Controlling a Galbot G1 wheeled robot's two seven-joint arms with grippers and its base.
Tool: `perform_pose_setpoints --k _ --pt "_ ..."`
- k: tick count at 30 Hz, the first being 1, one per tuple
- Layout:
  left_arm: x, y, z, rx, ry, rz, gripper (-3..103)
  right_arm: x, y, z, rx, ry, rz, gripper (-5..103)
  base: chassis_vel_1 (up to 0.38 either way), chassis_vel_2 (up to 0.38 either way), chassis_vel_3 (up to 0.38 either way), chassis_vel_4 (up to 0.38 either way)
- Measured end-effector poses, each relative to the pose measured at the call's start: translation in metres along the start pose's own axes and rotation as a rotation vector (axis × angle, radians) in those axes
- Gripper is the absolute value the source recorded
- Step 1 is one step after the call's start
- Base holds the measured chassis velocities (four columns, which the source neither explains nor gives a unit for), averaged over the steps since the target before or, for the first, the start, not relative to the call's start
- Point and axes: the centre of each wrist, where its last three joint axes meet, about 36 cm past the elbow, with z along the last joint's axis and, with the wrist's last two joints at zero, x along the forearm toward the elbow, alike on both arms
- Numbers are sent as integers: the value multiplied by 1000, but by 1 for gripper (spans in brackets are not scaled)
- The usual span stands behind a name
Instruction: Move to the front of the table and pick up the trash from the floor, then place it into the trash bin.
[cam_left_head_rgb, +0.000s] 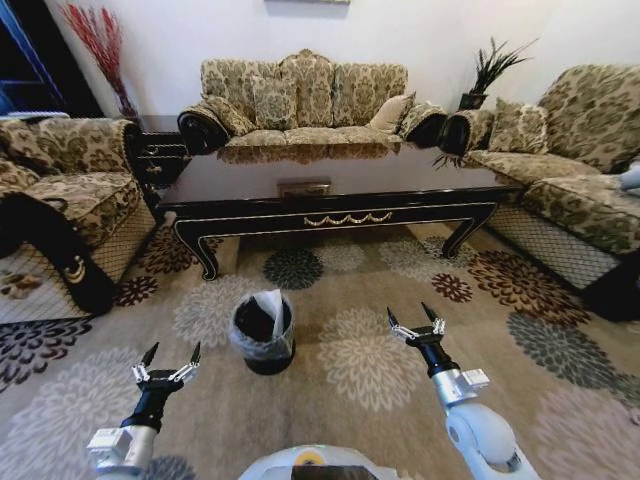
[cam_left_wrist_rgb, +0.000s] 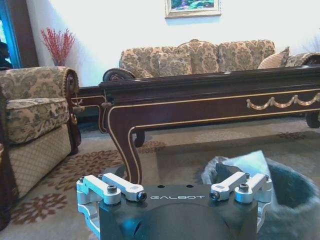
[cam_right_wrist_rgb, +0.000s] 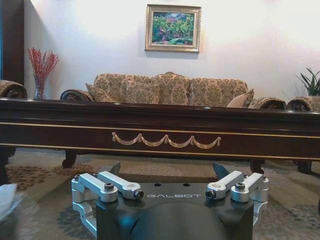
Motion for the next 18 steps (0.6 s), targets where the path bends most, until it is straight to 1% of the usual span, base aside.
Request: perform_pose_setpoints --k 18 --pt "0 0 0 0 1 0 100 0 0 0 0 0 0 100 285 -291 -284 292"
